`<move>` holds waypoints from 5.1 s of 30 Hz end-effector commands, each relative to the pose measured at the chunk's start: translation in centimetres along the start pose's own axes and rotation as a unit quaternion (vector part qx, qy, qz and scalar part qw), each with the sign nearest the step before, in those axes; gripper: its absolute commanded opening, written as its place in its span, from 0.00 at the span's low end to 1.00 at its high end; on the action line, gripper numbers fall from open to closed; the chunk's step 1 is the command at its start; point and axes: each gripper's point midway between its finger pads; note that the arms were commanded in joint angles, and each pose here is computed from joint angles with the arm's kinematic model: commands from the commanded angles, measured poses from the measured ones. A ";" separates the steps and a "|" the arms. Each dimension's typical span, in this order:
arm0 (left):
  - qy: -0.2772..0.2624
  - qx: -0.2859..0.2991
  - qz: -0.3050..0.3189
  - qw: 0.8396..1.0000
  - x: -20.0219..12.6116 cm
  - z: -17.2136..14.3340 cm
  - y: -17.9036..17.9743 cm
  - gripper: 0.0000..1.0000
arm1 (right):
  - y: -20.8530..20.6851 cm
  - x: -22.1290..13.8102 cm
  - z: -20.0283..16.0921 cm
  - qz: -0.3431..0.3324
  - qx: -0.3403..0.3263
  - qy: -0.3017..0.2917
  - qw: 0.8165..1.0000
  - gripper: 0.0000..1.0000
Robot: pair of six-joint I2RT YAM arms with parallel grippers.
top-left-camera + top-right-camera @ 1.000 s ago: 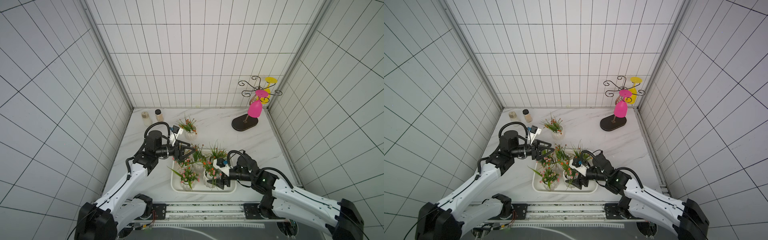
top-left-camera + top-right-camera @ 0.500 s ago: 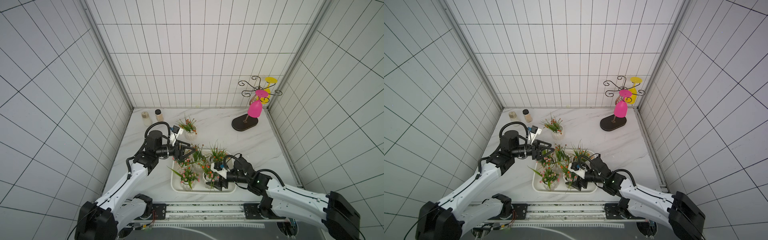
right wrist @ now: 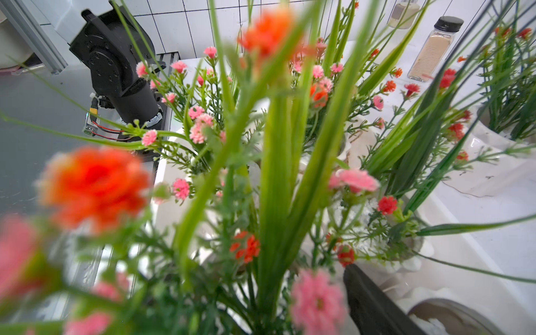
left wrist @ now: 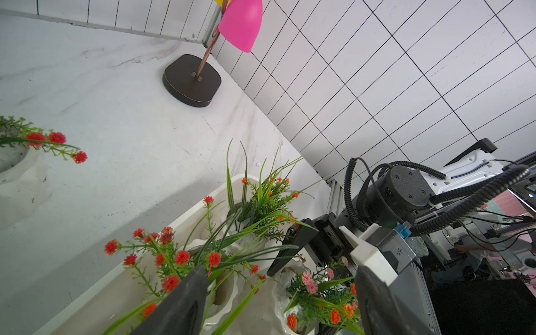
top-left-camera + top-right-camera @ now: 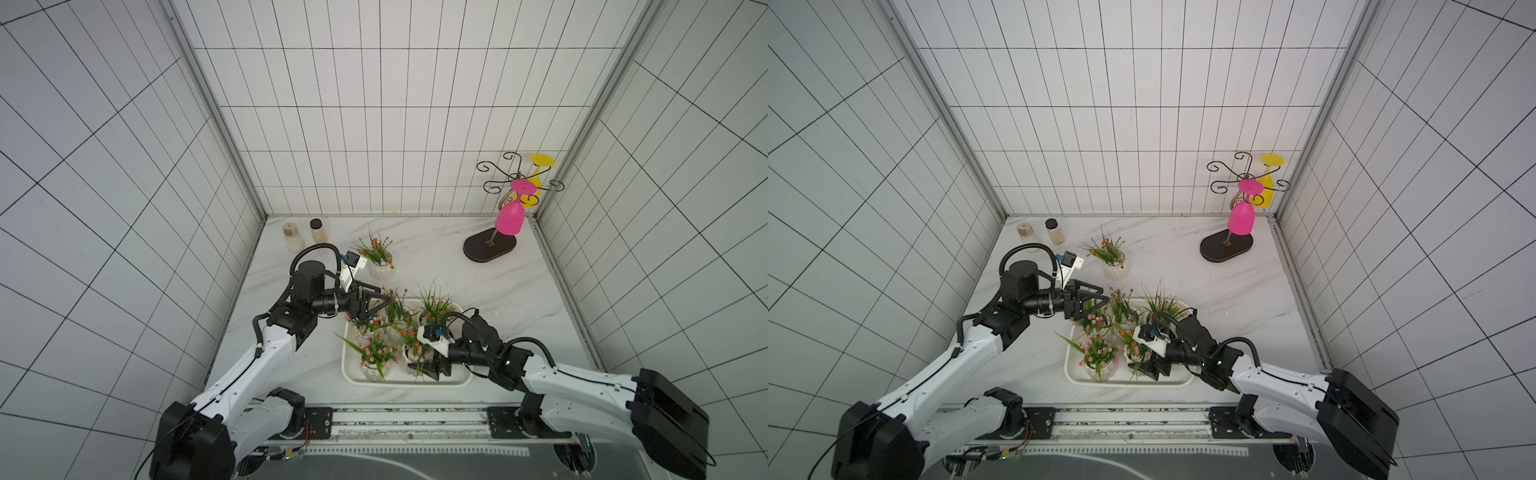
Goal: Put the potted gypsophila into the storage box
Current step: Place the baby's breath potted plant at the storage box, then pick up the baby's breath potted plant from the center of the board.
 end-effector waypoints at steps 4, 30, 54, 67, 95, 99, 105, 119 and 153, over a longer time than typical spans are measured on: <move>-0.002 0.012 0.001 1.000 0.1 0.5 -0.1 0.79 | 0.6 0.6 0.6 0.014 -0.021 -0.032 0.999 0.70; 0.000 0.011 0.002 1.000 0.1 0.4 0.0 0.79 | 0.7 2.8 -0.7 0.033 -0.029 -0.005 0.999 0.72; 0.001 0.014 0.000 1.000 0.2 0.4 -0.2 0.79 | 0.6 2.2 -1.5 0.024 -0.029 -0.002 0.999 0.99; 0.002 0.018 0.003 1.000 0.1 0.4 -0.2 0.80 | 1.0 -0.7 -1.4 0.008 -0.014 -0.018 1.000 0.99; -0.011 0.020 0.050 0.999 -1.0 1.2 1.6 0.81 | -1.2 -7.6 3.2 -0.108 0.109 -0.144 0.978 0.85; -0.019 0.016 0.075 0.997 -1.7 1.5 2.7 0.81 | -1.8 -9.4 4.9 -0.131 0.137 -0.180 0.965 0.82; -0.030 0.004 0.113 0.993 -2.6 1.8 4.3 0.83 | -4.0 -12.2 6.8 -0.197 0.219 -0.223 0.929 0.85; -0.009 -0.050 0.240 0.969 -4.1 0.7 8.9 0.88 | -6.6 -15.1 12.1 -0.286 0.272 -0.228 0.890 0.91; 0.091 0.033 0.388 0.917 -4.6 -1.6 13.9 0.97 | -20.2 -17.1 7.6 -0.261 0.470 -0.147 0.830 0.91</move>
Point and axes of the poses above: each gripper's point midway between its finger pads, its own x axis out along the fingers, its own y axis along the line the jaws close on, z = x × y, and after that the axes turned 14 degrees about x, right-handed
